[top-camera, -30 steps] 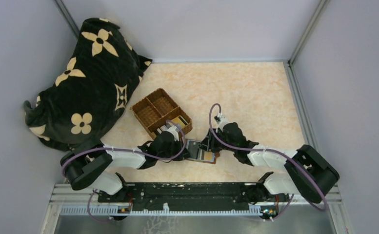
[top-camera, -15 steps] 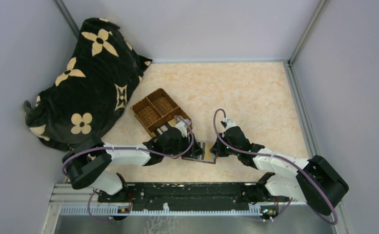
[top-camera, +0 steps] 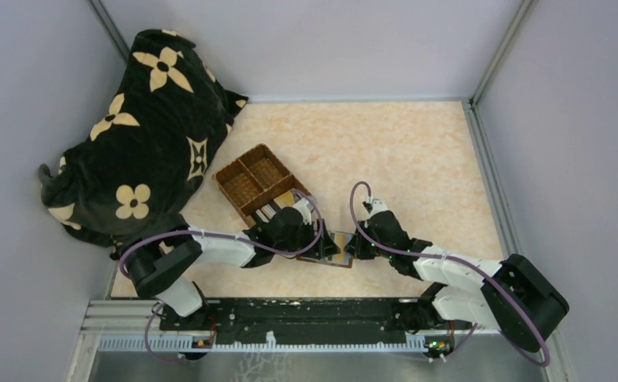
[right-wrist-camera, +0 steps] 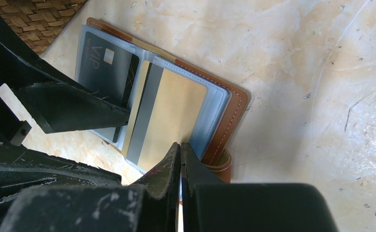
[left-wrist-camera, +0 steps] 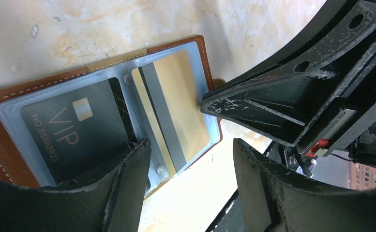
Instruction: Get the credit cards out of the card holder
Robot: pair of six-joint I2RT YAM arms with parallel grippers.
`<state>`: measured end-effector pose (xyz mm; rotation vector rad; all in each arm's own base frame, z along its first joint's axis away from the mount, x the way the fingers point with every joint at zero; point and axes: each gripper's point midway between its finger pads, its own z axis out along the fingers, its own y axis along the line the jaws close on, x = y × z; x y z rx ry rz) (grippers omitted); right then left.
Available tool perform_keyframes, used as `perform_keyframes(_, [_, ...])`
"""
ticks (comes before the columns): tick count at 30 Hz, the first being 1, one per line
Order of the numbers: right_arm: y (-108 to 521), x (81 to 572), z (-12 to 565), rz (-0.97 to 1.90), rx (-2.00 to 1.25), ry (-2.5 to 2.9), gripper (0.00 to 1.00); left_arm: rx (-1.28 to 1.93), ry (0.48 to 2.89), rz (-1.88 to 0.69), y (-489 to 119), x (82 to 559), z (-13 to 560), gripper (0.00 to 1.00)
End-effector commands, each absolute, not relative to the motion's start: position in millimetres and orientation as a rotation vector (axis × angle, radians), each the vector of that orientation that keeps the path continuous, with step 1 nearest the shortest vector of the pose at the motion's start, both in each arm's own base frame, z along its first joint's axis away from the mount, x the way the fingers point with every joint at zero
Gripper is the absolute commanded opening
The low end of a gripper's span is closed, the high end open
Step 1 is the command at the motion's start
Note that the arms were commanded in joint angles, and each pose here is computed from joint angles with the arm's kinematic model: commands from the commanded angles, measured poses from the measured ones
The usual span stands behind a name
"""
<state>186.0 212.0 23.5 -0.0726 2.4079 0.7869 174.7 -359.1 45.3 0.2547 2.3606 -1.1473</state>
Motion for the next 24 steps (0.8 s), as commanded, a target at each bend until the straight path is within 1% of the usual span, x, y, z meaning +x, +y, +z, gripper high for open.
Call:
perform_keyframes(1, [198.3,181.0,5.1,0.715,-0.053,2.460,0.00,0.261,2.342,-1.167,-362.5,178.3,44.5,0.69])
perform_keyframes(6, [200.3,178.8,3.9,0.735,-0.054,2.464,0.00,0.271,2.335,-1.204,-369.4,177.7,40.5,0.66])
perform_keyframes(10, [199.6,177.1,1.9,0.734,-0.054,2.470,0.00,0.264,2.322,-1.262,-373.6,174.5,42.1,0.57])
perform_keyframes(15, [198.9,174.6,-2.9,0.736,-0.053,2.481,0.00,0.247,2.284,-1.312,-373.8,172.7,53.3,0.34])
perform_keyframes(17, [200.3,174.2,-3.3,0.746,-0.055,2.481,0.00,0.244,2.269,-1.311,-372.8,173.7,57.2,0.26])
perform_keyframes(19, [201.7,174.1,-3.5,0.755,-0.056,2.481,0.00,0.238,2.249,-1.322,-372.4,174.1,61.9,0.20])
perform_keyframes(22, [201.4,174.3,-4.4,0.752,-0.056,2.483,0.00,0.234,2.229,-1.350,-374.8,174.8,67.3,0.20])
perform_keyframes(24, [200.6,174.1,-5.6,0.746,-0.057,2.486,0.00,0.232,2.215,-1.382,-378.5,174.6,70.8,0.21])
